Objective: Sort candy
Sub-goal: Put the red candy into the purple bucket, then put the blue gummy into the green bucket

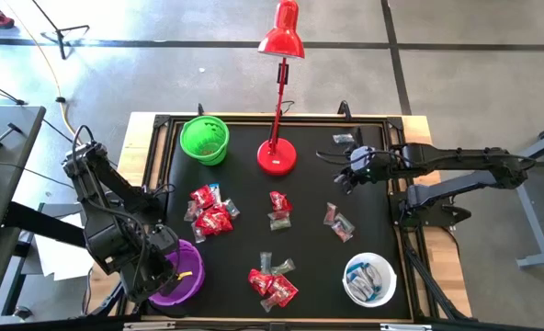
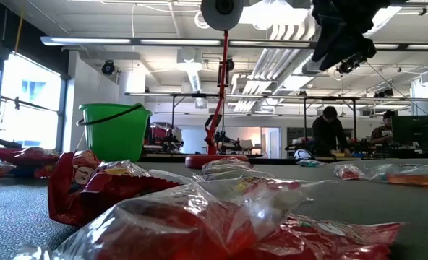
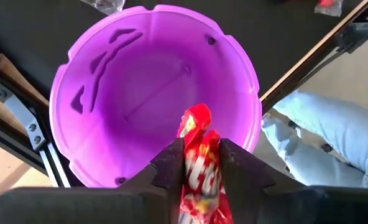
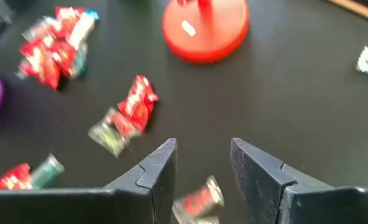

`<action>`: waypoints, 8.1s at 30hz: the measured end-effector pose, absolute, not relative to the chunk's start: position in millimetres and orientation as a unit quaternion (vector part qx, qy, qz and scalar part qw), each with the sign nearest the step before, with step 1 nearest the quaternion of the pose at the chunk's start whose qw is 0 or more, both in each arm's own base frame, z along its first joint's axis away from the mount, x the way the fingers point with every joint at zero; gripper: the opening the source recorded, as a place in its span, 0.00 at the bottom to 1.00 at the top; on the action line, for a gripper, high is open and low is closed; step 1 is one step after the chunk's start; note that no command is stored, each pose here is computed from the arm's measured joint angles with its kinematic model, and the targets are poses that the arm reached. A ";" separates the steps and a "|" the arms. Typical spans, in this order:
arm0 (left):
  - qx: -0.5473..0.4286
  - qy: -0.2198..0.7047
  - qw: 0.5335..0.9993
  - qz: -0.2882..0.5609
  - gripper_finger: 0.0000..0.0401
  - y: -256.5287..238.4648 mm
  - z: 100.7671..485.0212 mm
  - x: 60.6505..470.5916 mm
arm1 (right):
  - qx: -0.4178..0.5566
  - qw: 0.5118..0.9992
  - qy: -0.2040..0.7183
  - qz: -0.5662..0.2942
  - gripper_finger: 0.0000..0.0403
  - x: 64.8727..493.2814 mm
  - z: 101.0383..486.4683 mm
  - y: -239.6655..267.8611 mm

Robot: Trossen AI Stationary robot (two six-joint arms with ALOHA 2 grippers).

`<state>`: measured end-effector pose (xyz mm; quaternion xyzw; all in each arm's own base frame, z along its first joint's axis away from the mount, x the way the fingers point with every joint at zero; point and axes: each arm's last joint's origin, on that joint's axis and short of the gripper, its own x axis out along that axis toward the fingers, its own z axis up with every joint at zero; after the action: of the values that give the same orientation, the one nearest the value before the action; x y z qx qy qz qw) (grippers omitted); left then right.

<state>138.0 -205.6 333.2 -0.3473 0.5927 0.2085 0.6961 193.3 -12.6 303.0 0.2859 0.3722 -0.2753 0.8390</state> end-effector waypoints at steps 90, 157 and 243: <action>0.015 0.223 0.778 0.587 0.37 52.5 487.4 128.6 | 0.539 0.553 0.175 -0.611 0.36 200.4 160.7 -209.5; 0.045 0.218 0.816 0.533 0.37 33.6 497.8 45.2 | 0.583 0.443 0.222 -0.644 0.09 209.7 133.0 -236.9; -0.113 0.048 0.992 0.027 0.42 -13.0 449.6 373.8 | -0.225 0.973 -0.029 0.043 0.00 210.8 386.6 4.9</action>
<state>373.8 -13.0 449.6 -0.1132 0.0475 0.0273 0.9921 210.8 4.9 386.6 -0.2253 -0.0294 0.0432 0.9729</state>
